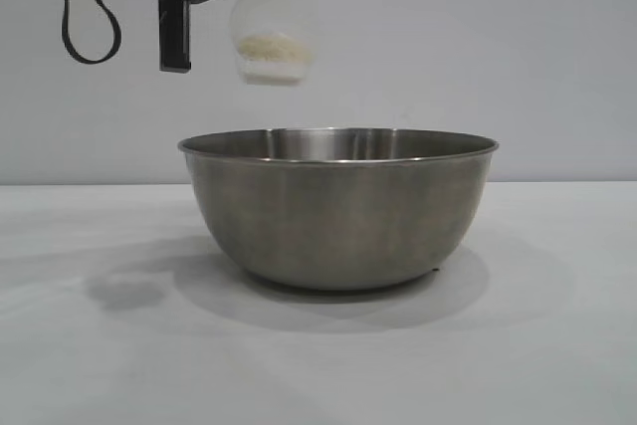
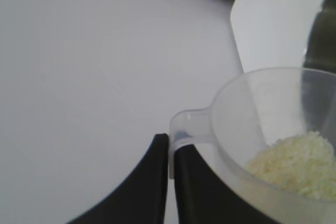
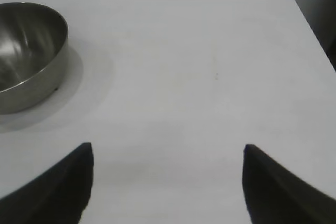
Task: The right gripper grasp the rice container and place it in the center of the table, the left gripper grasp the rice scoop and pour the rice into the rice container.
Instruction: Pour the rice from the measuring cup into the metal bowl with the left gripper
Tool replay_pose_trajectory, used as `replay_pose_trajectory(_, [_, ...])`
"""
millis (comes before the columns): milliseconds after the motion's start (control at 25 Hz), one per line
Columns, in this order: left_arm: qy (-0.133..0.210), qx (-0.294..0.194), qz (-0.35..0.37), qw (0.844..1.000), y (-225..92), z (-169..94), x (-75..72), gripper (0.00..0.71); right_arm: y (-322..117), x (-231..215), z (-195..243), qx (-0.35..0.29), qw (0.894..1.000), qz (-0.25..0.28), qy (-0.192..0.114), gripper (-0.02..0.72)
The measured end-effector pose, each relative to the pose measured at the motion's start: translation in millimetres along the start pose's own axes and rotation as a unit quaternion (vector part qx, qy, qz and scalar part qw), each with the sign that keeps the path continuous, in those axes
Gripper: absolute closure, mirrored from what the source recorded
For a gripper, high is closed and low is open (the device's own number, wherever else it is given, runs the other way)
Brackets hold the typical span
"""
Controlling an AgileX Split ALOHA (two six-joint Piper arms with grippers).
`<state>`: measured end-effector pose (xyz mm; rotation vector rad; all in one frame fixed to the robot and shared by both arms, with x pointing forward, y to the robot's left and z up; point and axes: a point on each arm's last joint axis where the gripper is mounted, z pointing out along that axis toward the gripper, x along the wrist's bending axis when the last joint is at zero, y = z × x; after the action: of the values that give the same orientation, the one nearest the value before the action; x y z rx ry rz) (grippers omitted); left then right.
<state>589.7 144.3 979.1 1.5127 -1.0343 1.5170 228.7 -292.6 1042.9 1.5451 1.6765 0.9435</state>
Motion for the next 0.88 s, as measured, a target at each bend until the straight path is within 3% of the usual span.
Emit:
replay_pose_trajectory(480, [0.011,-0.02,0.158,0.987,15,15,2.1,0.71,0,0,0,0.0,1.0,0.0,0.0,0.204])
replay_pose_trajectory(880, [0.012,-0.017,0.284,0.958,15,15,2.0,0.71,0,0,0,0.0,1.0,0.0,0.0,0.204])
